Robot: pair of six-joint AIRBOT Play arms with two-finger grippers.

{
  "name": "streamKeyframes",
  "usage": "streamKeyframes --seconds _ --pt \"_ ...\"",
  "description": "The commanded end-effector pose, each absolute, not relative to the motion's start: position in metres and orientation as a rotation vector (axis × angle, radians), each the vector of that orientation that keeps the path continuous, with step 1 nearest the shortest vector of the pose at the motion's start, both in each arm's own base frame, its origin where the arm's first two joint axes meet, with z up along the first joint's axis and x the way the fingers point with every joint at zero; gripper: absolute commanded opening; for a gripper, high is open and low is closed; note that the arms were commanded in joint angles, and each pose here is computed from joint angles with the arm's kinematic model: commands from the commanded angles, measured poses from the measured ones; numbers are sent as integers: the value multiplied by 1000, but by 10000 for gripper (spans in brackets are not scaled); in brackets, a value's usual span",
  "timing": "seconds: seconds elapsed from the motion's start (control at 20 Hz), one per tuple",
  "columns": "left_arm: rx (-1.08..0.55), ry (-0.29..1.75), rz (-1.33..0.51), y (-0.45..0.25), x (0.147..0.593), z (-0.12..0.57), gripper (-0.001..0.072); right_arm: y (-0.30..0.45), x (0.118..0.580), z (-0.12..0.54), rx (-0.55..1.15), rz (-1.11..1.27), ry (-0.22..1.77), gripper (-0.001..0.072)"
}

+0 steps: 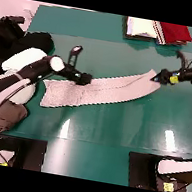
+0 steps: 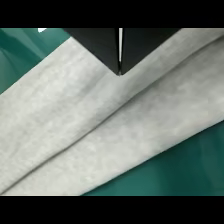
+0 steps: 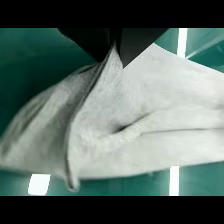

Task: Fold the shirts.

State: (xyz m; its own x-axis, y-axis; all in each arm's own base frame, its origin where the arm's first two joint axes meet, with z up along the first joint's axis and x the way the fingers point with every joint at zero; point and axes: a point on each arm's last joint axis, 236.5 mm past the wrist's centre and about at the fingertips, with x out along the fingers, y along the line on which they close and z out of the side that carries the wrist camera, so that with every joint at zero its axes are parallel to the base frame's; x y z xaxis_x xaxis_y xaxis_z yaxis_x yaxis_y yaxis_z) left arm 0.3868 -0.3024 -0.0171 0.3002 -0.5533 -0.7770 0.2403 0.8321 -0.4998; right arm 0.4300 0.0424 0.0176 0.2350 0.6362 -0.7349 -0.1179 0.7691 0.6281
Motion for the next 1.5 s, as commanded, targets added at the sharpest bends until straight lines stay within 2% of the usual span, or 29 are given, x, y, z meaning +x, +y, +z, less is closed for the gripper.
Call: streamKeyframes --seconds 0.0,0.3,0.65,0.85,1.0,1.25,1.3,1.4,1.45 --pt "-297 1176 -602 -358 394 -35 20 80 431 96 390 620 1114 9" --pt "-259 1273 -633 -387 390 -71 20 163 409 182 277 754 988 9" --pt "-241 1310 -632 -377 388 -69 20 224 386 214 213 880 950 9" --pt "-210 1178 -586 -325 423 0 20 254 374 217 201 932 945 9" --pt "-135 1022 -466 -235 446 82 21 288 360 223 178 995 915 9" --pt "-93 705 -212 -92 433 224 21 408 320 209 170 1172 867 10" --pt "-90 655 -177 -76 424 245 21 442 306 201 205 1222 870 27" --pt "-91 602 -146 -59 409 268 21 496 289 180 240 1281 847 364" --pt "-93 592 -142 -57 404 274 21 511 288 170 252 1276 841 387"
